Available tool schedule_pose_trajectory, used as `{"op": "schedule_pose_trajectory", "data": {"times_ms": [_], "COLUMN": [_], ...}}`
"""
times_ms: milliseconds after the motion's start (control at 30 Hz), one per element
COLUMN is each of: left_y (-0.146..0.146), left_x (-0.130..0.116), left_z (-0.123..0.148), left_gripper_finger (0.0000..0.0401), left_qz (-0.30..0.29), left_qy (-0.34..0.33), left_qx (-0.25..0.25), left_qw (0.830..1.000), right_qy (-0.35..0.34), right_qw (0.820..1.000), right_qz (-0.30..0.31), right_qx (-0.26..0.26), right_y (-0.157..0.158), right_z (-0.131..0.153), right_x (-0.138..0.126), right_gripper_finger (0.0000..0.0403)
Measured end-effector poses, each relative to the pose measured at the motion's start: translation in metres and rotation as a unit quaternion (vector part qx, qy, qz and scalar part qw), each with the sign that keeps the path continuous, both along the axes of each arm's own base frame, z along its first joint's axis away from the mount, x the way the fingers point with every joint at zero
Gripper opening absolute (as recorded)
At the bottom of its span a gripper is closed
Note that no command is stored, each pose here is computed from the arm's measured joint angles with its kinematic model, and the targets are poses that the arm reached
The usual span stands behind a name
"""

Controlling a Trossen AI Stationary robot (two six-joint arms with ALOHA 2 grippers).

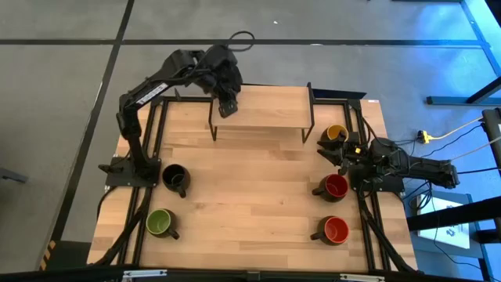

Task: Place coffee mugs
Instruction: Put the red mug on the shelf

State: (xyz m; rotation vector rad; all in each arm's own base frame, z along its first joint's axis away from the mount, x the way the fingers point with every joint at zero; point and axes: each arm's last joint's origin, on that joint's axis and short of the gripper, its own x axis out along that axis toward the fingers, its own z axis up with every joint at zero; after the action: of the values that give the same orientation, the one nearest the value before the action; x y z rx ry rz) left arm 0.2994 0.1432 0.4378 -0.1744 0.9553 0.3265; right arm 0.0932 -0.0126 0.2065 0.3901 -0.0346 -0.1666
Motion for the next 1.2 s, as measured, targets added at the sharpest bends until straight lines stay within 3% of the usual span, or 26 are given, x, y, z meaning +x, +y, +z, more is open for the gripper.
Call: {"op": "schedule_pose_trajectory", "data": {"times_ms": [233, 467, 833, 967, 1200], "left_y": [-0.053, -0.087, -0.117, -0.124, -0.126], "left_x": [0.002, -0.013, -0.091, -0.11, -0.117], "left_z": [0.013, -0.01, -0.053, -0.062, -0.077], "left_gripper_finger": [0.0145, 0.0145, 0.0144, 0.0144, 0.0144], "left_qz": [-0.017, -0.056, -0.033, -0.028, -0.032], "left_qy": [-0.021, -0.052, -0.143, -0.147, -0.128], "left_qx": [0.04, 0.052, 0.015, 0.018, 0.027], "left_qw": [0.999, 0.996, 0.989, 0.989, 0.991], "right_qy": [0.09, 0.215, 0.347, 0.401, 0.511], "right_qw": [0.995, 0.974, 0.923, 0.883, 0.787], "right_qz": [0.03, 0.066, 0.076, 0.079, 0.011], "right_qx": [-0.003, 0.027, 0.146, 0.229, 0.346], "right_y": [0.0, -0.001, 0.007, 0.024, 0.062], "right_z": [0.03, 0.067, 0.11, 0.115, 0.101], "right_x": [0.017, 0.045, 0.096, 0.111, 0.112], "right_gripper_finger": [0.0186, 0.0186, 0.0186, 0.0186, 0.0186]}}
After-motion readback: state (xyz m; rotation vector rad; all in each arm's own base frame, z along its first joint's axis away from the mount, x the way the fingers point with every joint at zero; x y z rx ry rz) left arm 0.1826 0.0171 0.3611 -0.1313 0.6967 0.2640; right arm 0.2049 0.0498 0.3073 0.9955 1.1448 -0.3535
